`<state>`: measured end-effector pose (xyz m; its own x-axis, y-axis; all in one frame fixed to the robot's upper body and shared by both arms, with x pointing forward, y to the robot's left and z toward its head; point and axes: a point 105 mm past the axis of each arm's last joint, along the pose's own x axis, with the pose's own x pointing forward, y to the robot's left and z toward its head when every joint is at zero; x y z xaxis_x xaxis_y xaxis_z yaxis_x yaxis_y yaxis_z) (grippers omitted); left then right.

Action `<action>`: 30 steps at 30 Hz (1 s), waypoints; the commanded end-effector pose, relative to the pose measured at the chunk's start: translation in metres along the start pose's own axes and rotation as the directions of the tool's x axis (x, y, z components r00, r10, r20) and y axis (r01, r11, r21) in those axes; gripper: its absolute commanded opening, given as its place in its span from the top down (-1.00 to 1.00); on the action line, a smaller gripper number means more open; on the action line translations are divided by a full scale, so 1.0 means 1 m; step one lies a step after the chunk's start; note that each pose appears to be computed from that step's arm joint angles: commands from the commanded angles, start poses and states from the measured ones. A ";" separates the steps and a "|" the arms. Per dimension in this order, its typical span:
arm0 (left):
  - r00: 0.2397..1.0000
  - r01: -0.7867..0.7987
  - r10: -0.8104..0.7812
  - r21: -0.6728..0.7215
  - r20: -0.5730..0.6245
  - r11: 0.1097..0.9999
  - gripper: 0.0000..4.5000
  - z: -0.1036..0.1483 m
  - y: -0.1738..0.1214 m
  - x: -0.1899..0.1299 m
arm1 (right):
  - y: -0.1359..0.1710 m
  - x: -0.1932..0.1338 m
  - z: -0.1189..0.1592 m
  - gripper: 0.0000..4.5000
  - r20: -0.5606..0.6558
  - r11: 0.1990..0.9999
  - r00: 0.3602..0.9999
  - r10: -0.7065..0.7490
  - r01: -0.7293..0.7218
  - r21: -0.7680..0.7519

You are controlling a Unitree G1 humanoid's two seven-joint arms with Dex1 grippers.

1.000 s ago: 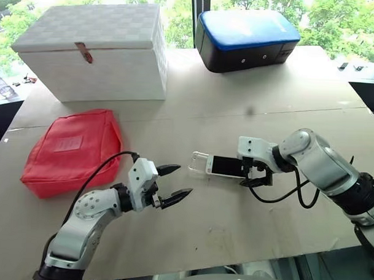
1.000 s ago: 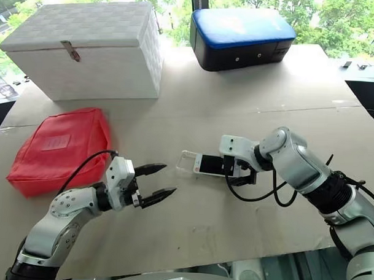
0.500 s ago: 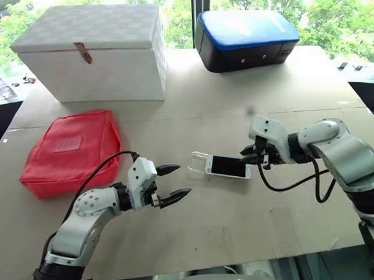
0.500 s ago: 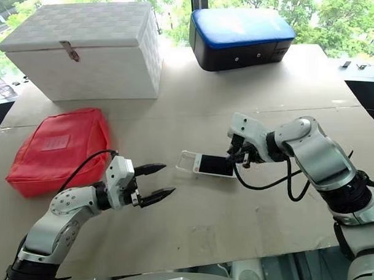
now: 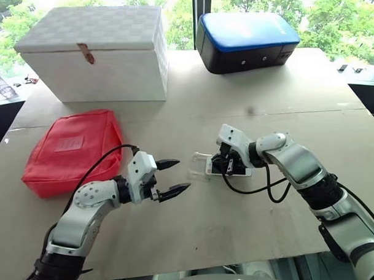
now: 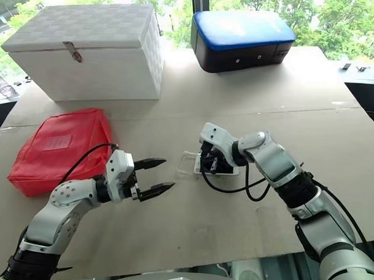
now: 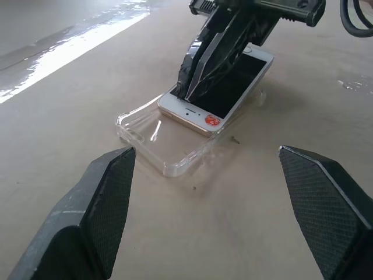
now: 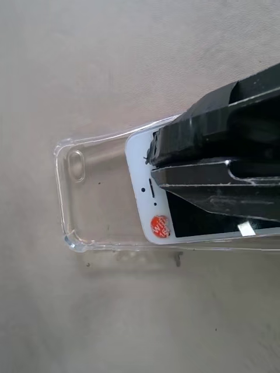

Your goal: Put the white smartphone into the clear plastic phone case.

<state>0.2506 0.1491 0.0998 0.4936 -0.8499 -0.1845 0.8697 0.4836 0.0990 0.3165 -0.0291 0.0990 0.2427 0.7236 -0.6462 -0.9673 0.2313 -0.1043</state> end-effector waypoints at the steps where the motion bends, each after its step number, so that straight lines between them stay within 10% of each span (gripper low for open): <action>1: 1.000 -0.011 0.010 0.032 0.009 0.999 -0.78 0.004 0.004 -0.003 | 0.008 0.015 -0.044 0.98 -0.137 0.995 0.990 0.043 -0.029 0.099; 8: 0.998 -0.061 0.062 0.057 -0.015 0.997 -0.78 -0.002 0.018 0.006 | -0.004 -0.026 0.016 0.98 0.194 0.994 0.980 -0.035 0.013 0.112; 18: 0.995 -0.027 0.036 0.089 -0.096 0.996 0.96 -0.013 0.036 0.021 | -0.004 -0.097 0.029 1.00 0.243 0.978 0.949 -0.200 0.178 0.107; 30: 0.989 0.095 -0.082 0.109 -0.124 0.989 0.96 -0.008 0.031 0.045 | -0.002 -0.091 -0.050 1.00 -0.105 0.955 0.955 -0.277 0.286 0.085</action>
<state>0.3044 0.1352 0.0808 0.4496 -0.8322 -0.3244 0.8931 0.4126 0.1794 0.2913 -0.1355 0.1162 0.4857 0.5489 -0.6803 -0.8397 0.5092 -0.1887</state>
